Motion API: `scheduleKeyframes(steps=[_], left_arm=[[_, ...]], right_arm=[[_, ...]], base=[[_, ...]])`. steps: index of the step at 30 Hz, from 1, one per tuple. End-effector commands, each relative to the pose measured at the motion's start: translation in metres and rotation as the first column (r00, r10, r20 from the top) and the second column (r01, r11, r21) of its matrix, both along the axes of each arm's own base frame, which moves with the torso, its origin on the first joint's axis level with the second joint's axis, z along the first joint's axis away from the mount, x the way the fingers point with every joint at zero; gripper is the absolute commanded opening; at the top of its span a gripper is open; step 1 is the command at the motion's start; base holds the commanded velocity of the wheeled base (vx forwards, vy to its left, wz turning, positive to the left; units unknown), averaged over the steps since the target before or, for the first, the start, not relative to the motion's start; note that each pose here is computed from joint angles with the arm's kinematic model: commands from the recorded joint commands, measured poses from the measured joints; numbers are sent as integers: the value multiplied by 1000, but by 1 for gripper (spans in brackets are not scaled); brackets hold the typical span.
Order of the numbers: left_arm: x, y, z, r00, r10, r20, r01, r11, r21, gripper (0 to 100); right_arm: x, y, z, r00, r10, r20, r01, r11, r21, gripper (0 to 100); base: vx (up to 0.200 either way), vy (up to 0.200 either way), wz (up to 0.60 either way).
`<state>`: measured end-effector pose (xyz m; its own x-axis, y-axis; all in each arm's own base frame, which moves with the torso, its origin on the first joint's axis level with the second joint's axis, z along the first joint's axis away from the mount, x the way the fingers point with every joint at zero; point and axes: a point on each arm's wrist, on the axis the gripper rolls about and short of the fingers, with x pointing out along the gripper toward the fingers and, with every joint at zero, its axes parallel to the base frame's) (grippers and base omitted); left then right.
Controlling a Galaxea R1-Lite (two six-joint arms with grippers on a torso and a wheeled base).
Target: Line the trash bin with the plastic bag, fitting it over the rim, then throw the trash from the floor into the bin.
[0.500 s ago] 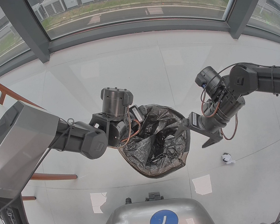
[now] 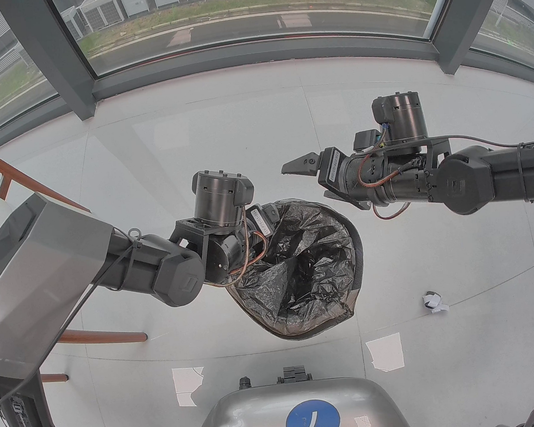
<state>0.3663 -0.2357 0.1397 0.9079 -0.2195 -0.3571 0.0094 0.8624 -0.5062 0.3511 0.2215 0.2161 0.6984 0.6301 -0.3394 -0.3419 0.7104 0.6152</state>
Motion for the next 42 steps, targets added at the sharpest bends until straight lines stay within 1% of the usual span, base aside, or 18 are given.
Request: scheduleKeyframes(steps=[1,3,4,5,6,7,8,15,19,25,32,35,40,42], left_arm=[[-1,1,-1,1000,2,-6,-2,1000,-1,100],[-1,1,-1,1000,2,-6,-2,1000,-1,100],[-1,1,-1,1000,2,-5,-2,1000,-2,100],[-1,1,-1,1000,2,-4,-2,1000,-2,100],[-1,1,-1,1000,2,-4,-2,1000,-2,100],[-1,0,0,1000,1,-2,-1,1000,-3,100],[-1,0,0,1000,1,-1,-1,1000,-4,100],[0,1,-1,1000,1,-4,-1,1000,-3,100],[0,1,-1,1000,2,-4,-2,1000,-3,100],[0,0,-2,1000,0,-6,0,1000,0,100],[1,1,-2,1000,3,-6,-3,1000,0,100],[4,4,-2,1000,12,-4,-12,1000,1,100],[8,7,1,1000,21,22,-21,1000,-12,100],[9,7,4,998,22,52,-21,999,-29,100]], right_arm=[[-11,-1,-21,998,51,21,-49,995,-82,100],[-9,-5,-33,993,79,83,-67,987,-144,100],[-9,-6,-34,992,85,95,-70,986,-151,100],[-6,-10,-40,982,101,162,-71,981,-181,100],[-6,-10,-40,982,101,162,-71,981,-181,100],[-3,-11,-39,966,105,237,-65,983,-173,100],[-1,-10,-38,960,105,260,-64,985,-161,100],[3,-7,-41,973,73,221,-51,994,-101,100],[3,-4,-46,976,78,205,-58,993,-103,100],[9,-2,-65,983,80,168,-60,991,-120,100],[16,0,-78,986,77,150,-58,990,-127,100],[18,0,-77,985,74,154,-55,991,-125,100],[23,-4,-77,985,61,161,-41,991,-124,100],[29,-6,-74,984,48,173,-28,993,-115,100]], base=[[0,0,0],[0,0,0],[0,0,0],[0,0,0],[0,0,0],[0,0,0],[0,0,0],[0,0,0],[0,0,0],[0,0,0],[0,0,0],[0,0,0],[0,0,0],[0,0,0]])
